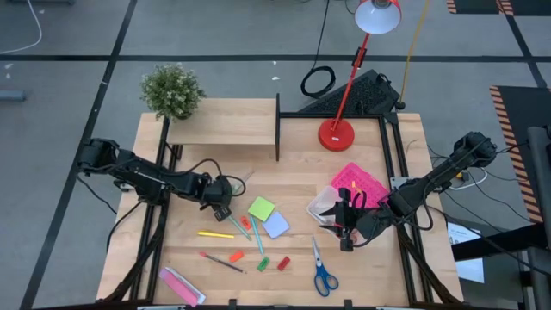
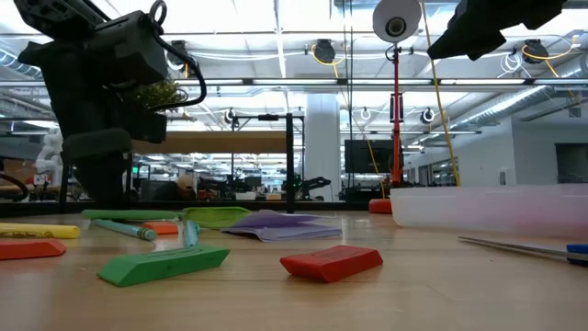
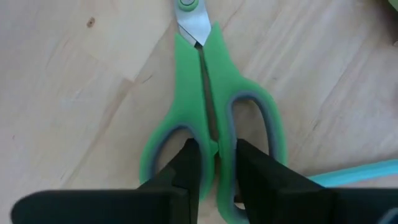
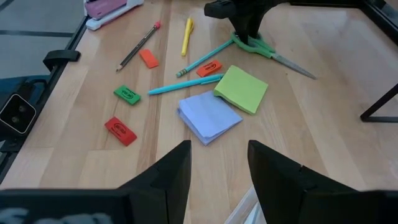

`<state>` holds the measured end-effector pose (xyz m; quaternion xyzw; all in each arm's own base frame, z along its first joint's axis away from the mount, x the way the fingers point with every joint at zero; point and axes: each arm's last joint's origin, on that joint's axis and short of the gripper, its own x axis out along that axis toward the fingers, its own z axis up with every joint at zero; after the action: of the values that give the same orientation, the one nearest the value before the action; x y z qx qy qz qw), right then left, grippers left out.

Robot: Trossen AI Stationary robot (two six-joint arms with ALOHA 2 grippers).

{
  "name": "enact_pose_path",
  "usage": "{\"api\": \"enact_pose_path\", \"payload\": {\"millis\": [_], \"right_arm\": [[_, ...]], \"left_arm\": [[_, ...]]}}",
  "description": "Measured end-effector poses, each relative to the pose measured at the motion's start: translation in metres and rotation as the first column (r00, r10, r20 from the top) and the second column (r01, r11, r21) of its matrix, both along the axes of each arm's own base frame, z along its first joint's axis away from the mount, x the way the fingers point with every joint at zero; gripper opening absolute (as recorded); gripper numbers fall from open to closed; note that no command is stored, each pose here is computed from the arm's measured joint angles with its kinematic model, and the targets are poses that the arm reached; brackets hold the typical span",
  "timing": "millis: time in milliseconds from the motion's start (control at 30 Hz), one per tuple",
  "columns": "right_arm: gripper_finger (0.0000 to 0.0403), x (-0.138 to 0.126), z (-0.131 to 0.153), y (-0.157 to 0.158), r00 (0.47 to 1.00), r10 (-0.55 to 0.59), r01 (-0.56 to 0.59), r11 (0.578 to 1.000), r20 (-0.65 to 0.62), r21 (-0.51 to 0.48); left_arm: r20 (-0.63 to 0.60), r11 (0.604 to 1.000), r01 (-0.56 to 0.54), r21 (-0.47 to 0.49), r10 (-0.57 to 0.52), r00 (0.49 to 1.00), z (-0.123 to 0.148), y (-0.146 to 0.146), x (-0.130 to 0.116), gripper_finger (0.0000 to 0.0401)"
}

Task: Pack school essentials
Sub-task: Put the green scissors into the pink supply box

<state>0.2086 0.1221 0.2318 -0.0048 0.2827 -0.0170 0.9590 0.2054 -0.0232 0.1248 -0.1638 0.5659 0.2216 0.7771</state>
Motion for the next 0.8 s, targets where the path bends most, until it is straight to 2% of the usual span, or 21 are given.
{"api": "enact_pose_path", "payload": {"millis": [233,433,633,800], "right_arm": [[0.0153,0.001,0.0,-0.003,1.0,-0.03,0.03,0.999,0.009,-0.013],[0.0153,0.003,0.0,-0.004,0.999,-0.045,0.045,0.999,0.017,-0.014],[0.0153,0.003,0.0,-0.004,0.999,-0.045,0.045,0.999,0.016,-0.011],[0.0153,-0.001,0.003,-0.002,0.999,-0.026,0.026,1.0,0.024,-0.001]], "left_arm": [[-0.001,0.999,0.037,0.016,-0.037,0.999,0.013,-0.002,0.004,0.0097],[0.04,0.994,0.105,0.033,-0.106,0.994,0.033,-0.009,0.018,0.0094],[0.116,0.982,0.18,0.053,-0.185,0.976,0.054,-0.02,0.032,0.0093],[0.2,0.963,0.247,0.11,-0.265,0.943,0.079,-0.03,0.046,0.0093]]}}
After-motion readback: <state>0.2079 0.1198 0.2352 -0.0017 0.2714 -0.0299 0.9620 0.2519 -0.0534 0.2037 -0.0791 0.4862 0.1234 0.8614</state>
